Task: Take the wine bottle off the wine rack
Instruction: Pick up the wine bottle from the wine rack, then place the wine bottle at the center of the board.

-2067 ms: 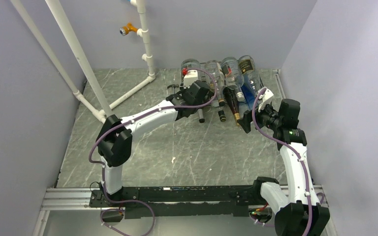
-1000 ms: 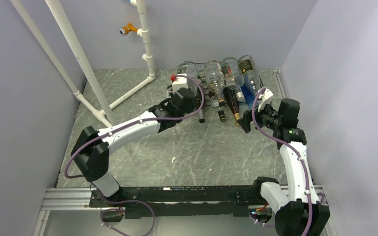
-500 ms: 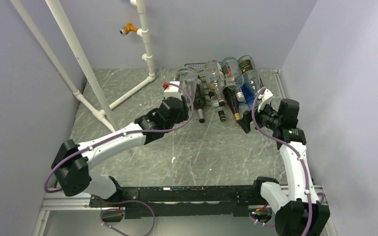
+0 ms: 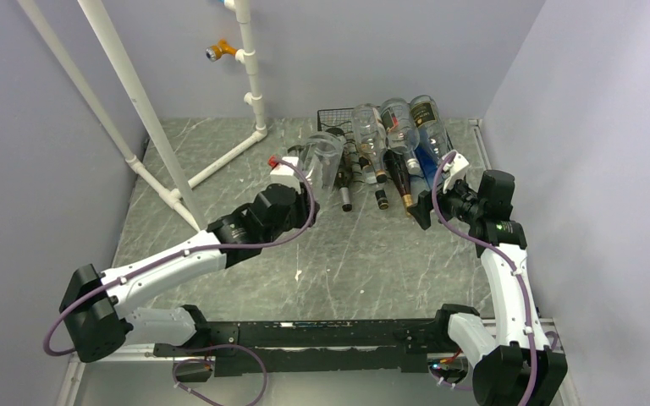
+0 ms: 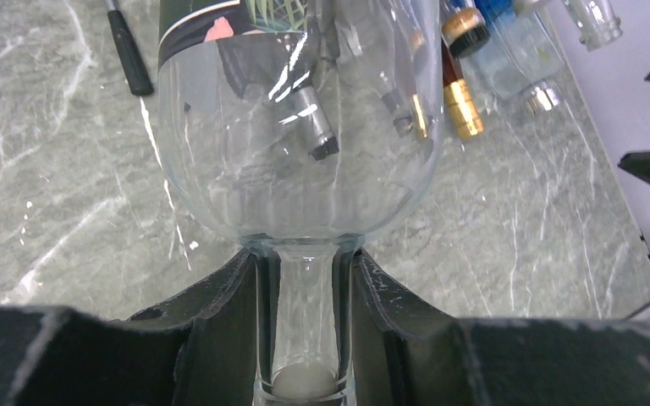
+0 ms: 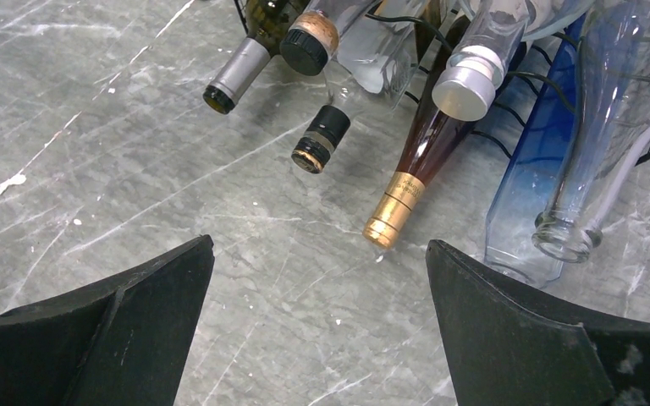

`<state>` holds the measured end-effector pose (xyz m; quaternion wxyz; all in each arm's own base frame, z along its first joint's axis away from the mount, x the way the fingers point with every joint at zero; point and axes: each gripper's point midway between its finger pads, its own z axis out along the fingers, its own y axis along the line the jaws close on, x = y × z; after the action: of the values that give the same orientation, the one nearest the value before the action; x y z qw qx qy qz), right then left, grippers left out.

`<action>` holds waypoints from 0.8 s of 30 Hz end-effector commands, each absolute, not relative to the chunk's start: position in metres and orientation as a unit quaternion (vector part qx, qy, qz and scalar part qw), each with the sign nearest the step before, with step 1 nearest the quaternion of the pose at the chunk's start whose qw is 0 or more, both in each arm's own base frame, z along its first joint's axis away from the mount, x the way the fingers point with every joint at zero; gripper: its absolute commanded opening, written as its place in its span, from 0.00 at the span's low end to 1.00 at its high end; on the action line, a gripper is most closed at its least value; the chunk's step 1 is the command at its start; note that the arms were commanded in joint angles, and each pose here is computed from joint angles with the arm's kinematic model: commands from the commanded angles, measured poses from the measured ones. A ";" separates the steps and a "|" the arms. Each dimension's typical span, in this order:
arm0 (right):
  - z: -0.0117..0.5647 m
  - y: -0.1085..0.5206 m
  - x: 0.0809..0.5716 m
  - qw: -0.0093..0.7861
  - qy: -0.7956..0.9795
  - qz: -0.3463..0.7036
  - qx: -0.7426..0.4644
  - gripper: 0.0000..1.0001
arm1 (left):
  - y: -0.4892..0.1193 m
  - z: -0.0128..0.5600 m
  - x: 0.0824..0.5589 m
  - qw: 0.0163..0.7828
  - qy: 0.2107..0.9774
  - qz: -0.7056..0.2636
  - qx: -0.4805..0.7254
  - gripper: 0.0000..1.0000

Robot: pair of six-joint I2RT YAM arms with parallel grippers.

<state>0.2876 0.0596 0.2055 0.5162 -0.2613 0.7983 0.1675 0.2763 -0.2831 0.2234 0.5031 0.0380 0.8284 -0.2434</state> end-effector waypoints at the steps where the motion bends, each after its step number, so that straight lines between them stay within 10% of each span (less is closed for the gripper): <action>1: 0.213 0.064 0.288 0.531 0.781 0.169 -0.282 1.00 | -0.295 0.323 0.268 0.578 0.729 -0.366 0.012 0.00; 24: 0.210 0.106 0.236 0.509 0.689 0.269 -0.440 1.00 | -0.293 0.264 0.201 0.455 0.783 -0.418 0.073 0.00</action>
<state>0.2552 0.0904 0.1990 0.4990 -0.3757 0.7441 0.2368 0.1972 -0.2690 0.1786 0.3911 0.0893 0.8652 -0.3009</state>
